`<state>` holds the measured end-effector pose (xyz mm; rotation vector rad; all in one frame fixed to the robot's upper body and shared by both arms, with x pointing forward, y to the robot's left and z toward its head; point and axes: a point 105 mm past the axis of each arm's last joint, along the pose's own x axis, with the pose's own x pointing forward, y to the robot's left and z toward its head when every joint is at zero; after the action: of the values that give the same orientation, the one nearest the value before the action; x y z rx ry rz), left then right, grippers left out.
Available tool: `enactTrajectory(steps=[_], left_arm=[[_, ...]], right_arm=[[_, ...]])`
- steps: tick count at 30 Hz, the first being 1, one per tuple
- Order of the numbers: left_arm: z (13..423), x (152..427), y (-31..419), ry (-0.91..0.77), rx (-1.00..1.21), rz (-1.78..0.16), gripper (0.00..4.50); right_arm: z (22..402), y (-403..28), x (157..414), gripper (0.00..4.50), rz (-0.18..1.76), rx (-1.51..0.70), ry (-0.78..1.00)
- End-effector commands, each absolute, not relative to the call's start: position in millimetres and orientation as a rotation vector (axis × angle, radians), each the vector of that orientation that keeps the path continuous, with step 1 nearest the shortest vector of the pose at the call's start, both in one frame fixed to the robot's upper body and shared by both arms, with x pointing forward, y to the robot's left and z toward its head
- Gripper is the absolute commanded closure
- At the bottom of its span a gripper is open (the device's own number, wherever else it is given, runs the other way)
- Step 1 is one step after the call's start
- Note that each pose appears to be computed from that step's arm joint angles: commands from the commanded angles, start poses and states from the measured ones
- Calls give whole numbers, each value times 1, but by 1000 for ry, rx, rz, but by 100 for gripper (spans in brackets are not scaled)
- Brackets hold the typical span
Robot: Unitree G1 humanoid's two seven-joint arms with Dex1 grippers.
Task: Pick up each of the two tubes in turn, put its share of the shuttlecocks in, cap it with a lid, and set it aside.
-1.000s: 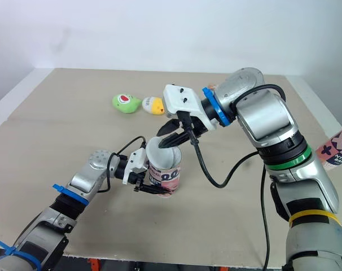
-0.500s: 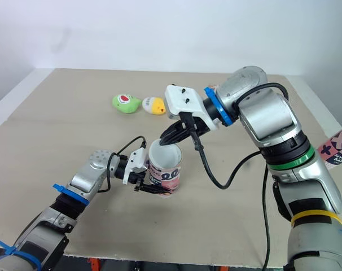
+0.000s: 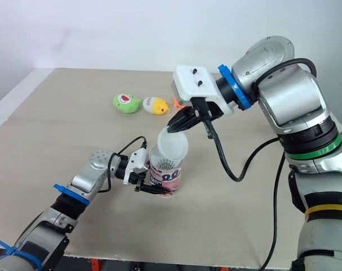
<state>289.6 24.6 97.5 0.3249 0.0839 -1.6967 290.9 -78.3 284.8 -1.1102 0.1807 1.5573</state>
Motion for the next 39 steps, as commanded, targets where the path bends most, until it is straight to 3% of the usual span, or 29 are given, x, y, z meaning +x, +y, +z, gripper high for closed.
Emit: enactTrajectory(steps=[1,13,31,39], left_arm=[[70,284,27,219,324,-1704,192],[69,285,26,217,321,-1694,192],[69,284,26,218,322,-1702,192],[71,284,28,221,324,-1702,192]], right_arm=[[283,-74,288,442,1593,-1298,184],[263,-53,279,442,1709,-1427,176],[284,-38,270,442,1659,-1302,15],[256,-51,273,442,1625,-1382,69]])
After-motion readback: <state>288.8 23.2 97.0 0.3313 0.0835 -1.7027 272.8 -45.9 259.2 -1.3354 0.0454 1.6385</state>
